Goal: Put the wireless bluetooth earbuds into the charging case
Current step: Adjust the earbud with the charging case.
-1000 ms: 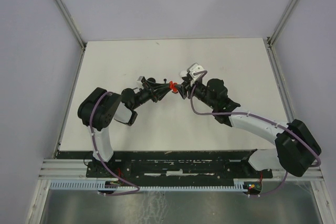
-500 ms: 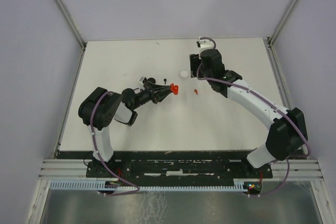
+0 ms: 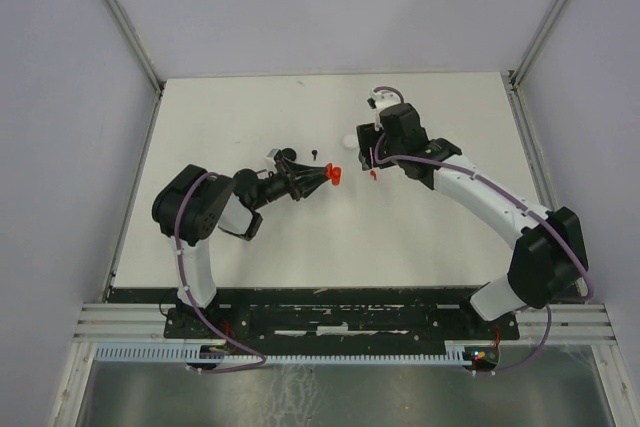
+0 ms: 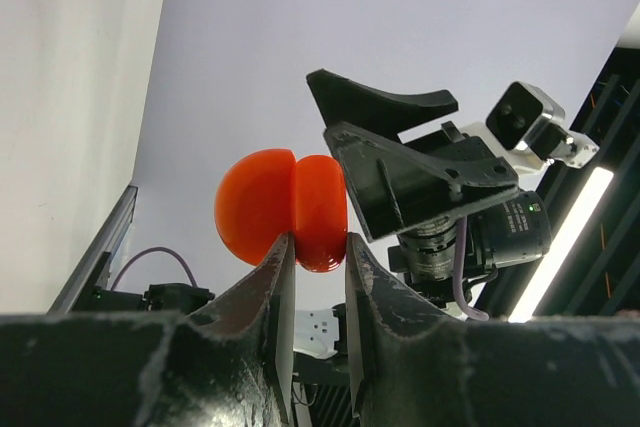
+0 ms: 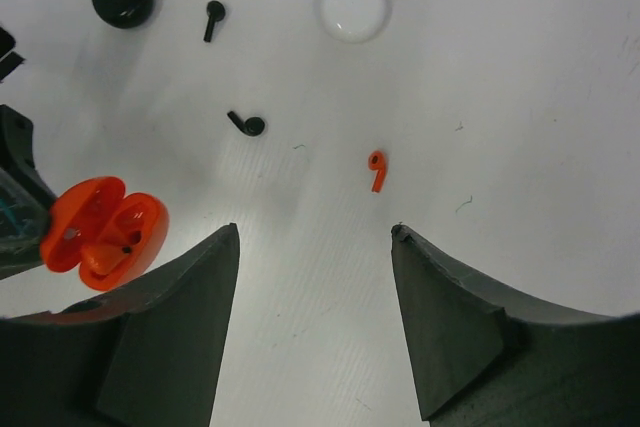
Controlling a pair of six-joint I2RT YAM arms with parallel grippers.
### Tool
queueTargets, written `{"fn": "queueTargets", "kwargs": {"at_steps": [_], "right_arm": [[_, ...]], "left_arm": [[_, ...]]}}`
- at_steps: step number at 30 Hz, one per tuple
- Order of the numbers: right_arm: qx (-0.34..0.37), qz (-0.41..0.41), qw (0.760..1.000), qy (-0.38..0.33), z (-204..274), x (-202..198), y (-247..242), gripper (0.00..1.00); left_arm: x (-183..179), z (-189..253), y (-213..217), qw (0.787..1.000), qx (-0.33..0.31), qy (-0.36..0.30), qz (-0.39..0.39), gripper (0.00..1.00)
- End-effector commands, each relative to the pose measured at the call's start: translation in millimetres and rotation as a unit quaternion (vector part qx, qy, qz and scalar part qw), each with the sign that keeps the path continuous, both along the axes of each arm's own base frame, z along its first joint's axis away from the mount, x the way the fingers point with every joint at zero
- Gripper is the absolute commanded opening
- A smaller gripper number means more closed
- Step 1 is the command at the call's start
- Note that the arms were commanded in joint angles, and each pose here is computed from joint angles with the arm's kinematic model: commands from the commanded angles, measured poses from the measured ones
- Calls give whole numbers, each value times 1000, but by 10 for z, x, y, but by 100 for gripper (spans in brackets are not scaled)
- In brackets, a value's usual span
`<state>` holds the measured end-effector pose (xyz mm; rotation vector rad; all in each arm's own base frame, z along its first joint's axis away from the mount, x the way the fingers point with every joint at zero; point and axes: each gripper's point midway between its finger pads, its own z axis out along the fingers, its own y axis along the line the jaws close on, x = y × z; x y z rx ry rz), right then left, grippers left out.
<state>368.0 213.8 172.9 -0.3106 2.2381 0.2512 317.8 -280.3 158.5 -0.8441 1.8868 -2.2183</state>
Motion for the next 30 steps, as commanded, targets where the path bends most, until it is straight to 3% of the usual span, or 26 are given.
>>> {"fn": "queueTargets", "kwargs": {"at_steps": [1, 8, 30], "right_arm": [[49, 52, 997, -26, 332, -46, 220, 71], [60, 91, 994, 9, 300, -128, 430, 70], [60, 137, 989, -12, 390, -246, 635, 68]], "left_arm": [[-72, 345, 2, 993, -23, -118, -6, 3], [-53, 312, -34, 992, -3, -129, -12, 3], [-57, 298, -107, 987, 16, -158, -37, 3]]}}
